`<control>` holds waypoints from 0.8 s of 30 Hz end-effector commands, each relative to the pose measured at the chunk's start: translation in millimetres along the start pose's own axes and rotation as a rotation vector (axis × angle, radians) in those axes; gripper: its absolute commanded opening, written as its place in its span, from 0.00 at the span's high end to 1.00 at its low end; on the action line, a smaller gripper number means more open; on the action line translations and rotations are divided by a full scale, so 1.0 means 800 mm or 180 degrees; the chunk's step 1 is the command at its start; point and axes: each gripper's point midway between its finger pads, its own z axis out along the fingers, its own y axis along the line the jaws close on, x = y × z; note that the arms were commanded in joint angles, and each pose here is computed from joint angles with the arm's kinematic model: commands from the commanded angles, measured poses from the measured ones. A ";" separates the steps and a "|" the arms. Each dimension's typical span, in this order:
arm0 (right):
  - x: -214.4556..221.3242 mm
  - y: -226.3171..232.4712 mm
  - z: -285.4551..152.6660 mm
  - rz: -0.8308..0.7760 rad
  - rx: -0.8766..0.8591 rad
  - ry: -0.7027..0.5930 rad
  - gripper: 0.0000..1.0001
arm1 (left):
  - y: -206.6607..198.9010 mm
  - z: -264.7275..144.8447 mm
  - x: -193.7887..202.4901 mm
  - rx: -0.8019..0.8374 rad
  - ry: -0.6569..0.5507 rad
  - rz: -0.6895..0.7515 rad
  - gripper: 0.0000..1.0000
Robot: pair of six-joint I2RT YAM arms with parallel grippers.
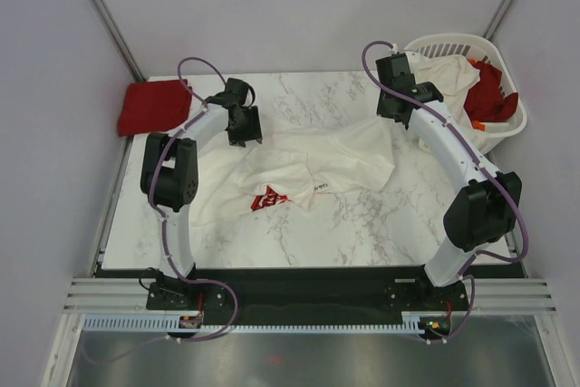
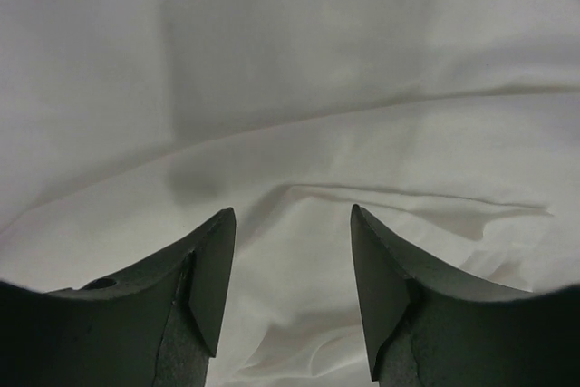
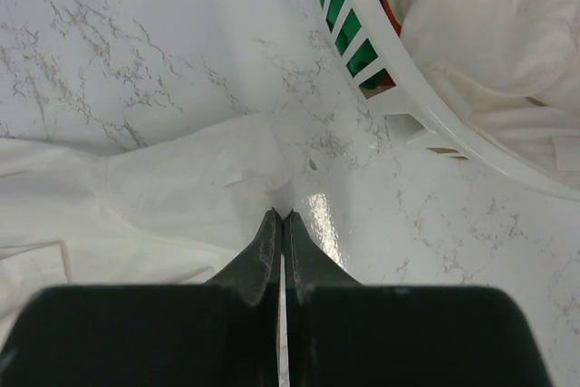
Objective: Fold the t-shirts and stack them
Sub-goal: Flatten the tshirt out
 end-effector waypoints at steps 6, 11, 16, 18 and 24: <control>-0.020 0.005 -0.009 0.0121 -0.0121 -0.0120 1.00 | -0.006 0.022 0.007 -0.0034 0.0028 0.0261 0.47; -0.013 0.005 -0.003 0.0109 -0.0114 -0.0073 1.00 | -0.003 0.030 0.018 -0.0093 0.0079 0.0292 0.55; -0.011 0.006 0.000 0.0103 -0.0109 -0.0060 1.00 | -0.004 0.031 0.018 -0.0087 0.0071 0.0296 0.75; -0.011 0.006 0.002 0.0097 -0.0098 -0.0054 1.00 | -0.005 0.030 0.018 -0.0077 0.0064 0.0300 0.83; -0.006 0.005 0.009 0.0097 -0.0095 -0.0005 1.00 | -0.014 0.019 0.014 -0.0006 0.0020 0.0352 0.98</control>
